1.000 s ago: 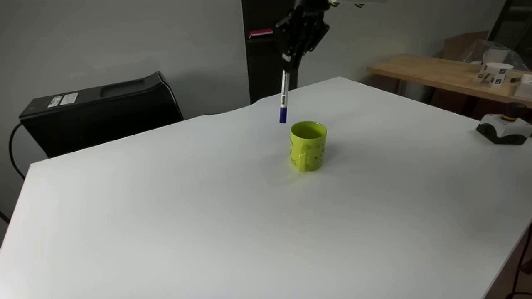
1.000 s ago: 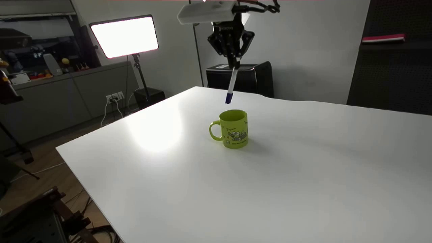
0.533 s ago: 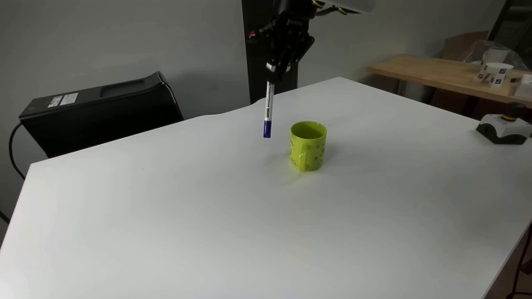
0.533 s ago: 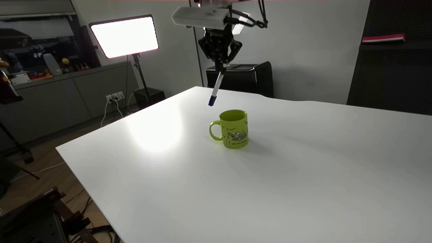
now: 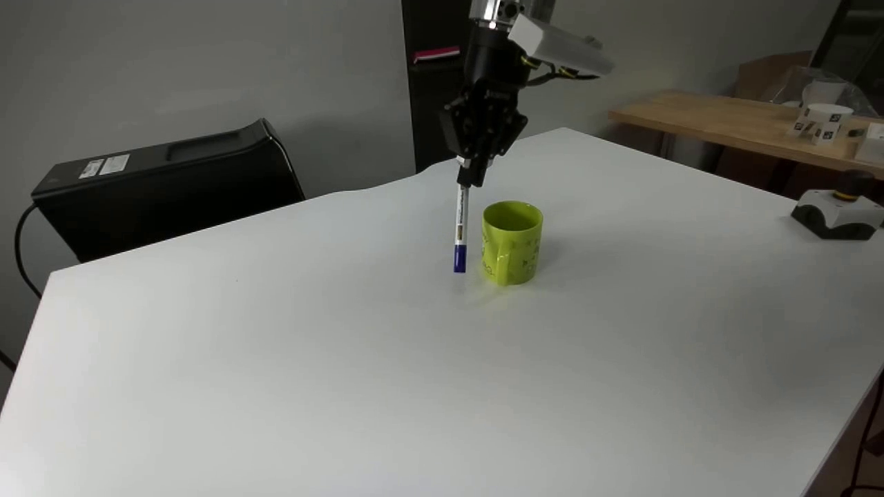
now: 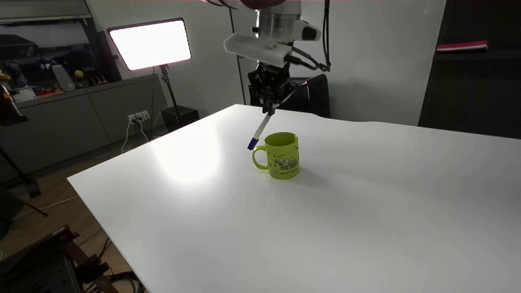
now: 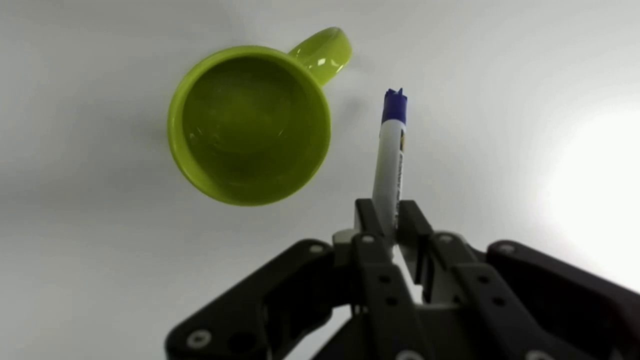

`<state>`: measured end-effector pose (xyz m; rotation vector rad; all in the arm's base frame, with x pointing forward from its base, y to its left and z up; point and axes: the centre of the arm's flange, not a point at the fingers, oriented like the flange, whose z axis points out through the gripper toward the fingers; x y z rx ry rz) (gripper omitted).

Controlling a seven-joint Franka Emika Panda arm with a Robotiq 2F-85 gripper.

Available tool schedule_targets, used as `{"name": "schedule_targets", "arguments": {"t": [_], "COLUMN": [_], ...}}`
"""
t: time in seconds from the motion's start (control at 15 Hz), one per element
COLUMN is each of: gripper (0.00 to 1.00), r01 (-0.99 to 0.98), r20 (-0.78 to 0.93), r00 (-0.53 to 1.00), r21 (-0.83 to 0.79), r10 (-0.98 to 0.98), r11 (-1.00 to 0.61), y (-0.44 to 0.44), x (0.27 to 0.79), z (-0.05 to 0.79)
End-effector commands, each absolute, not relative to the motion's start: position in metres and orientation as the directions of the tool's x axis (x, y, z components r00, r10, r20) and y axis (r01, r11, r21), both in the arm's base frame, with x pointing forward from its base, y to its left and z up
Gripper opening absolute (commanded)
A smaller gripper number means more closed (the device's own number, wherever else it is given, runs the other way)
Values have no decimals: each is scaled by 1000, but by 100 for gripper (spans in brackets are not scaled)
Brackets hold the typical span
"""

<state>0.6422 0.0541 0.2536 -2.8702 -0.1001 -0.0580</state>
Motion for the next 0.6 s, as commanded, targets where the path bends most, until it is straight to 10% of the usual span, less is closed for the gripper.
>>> {"name": "schedule_targets", "arguments": {"t": [0.0,0.53], "gripper": [4,4], "r01": [64,64], "r20": [-8,-68], "r00": [998,994], "r21": [-297,-298], "r10": [69,88], "r11": [-953,-952], "y": [56,66], "x": [664,668], "z": [234,204]}}
